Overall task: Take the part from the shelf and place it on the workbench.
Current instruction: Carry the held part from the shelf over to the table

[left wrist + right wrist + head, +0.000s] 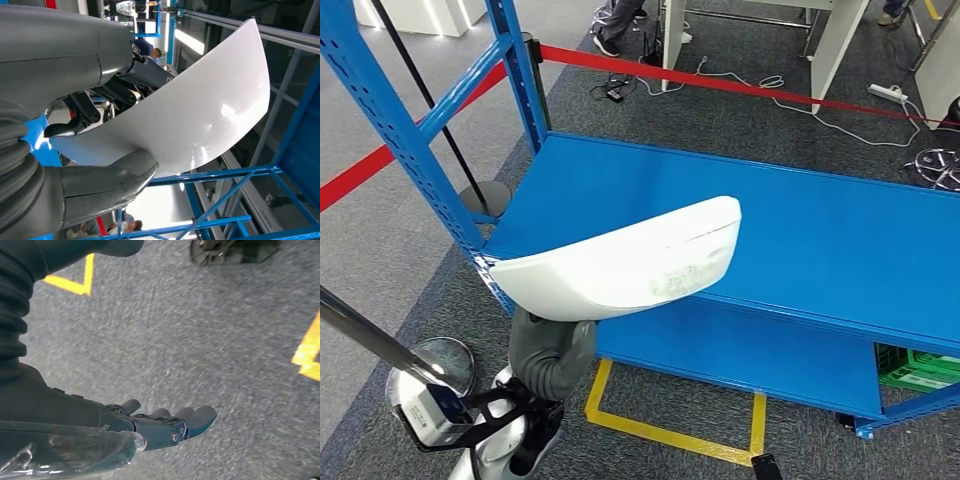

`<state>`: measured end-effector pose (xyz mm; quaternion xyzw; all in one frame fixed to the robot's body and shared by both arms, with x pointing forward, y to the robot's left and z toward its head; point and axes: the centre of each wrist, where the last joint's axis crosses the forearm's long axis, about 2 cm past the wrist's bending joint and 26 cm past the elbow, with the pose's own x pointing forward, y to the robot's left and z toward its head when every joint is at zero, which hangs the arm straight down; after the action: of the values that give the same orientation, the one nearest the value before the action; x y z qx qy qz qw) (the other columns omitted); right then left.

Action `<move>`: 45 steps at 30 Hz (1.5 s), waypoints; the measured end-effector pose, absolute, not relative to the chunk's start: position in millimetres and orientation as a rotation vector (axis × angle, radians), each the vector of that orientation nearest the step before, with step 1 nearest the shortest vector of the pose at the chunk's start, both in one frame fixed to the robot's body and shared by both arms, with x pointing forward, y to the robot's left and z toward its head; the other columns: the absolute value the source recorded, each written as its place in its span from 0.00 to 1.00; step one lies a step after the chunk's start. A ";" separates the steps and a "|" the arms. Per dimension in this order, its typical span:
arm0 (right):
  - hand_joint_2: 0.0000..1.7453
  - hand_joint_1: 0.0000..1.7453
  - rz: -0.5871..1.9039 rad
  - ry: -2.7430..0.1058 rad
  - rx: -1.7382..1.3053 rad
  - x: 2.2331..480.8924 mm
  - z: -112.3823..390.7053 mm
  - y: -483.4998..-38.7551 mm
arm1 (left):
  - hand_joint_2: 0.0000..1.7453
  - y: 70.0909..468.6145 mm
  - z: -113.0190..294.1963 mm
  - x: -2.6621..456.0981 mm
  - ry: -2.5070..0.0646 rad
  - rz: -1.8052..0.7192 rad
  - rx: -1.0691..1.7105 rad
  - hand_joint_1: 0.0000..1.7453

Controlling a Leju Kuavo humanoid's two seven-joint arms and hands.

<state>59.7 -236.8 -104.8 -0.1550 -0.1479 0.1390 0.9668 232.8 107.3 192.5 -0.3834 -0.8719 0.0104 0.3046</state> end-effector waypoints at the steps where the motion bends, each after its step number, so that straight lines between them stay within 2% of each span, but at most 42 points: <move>1: 1.00 0.00 0.277 -0.310 -0.312 59.5 -104.8 -236.9 | 1.00 107.8 192.0 232.5 -2.311 0.022 -1.007 1.00; 24: 1.00 0.00 0.297 -0.331 -0.432 60.8 -103.9 -241.0 | 1.00 114.8 198.0 230.4 -2.352 0.033 -0.968 1.00; 35: 1.00 0.00 0.276 -0.287 -0.444 59.5 -104.1 -241.7 | 1.00 115.3 199.8 228.3 -2.326 0.070 -1.110 1.00; 45: 1.00 0.00 0.275 -0.229 -0.466 62.4 -103.4 -240.5 | 1.00 109.8 185.5 229.3 -2.237 0.109 -1.195 1.00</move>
<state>62.4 -240.5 -103.4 -0.2296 -0.1128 0.1355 0.9572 229.3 109.8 185.5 -0.4495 -0.8414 0.0412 0.2971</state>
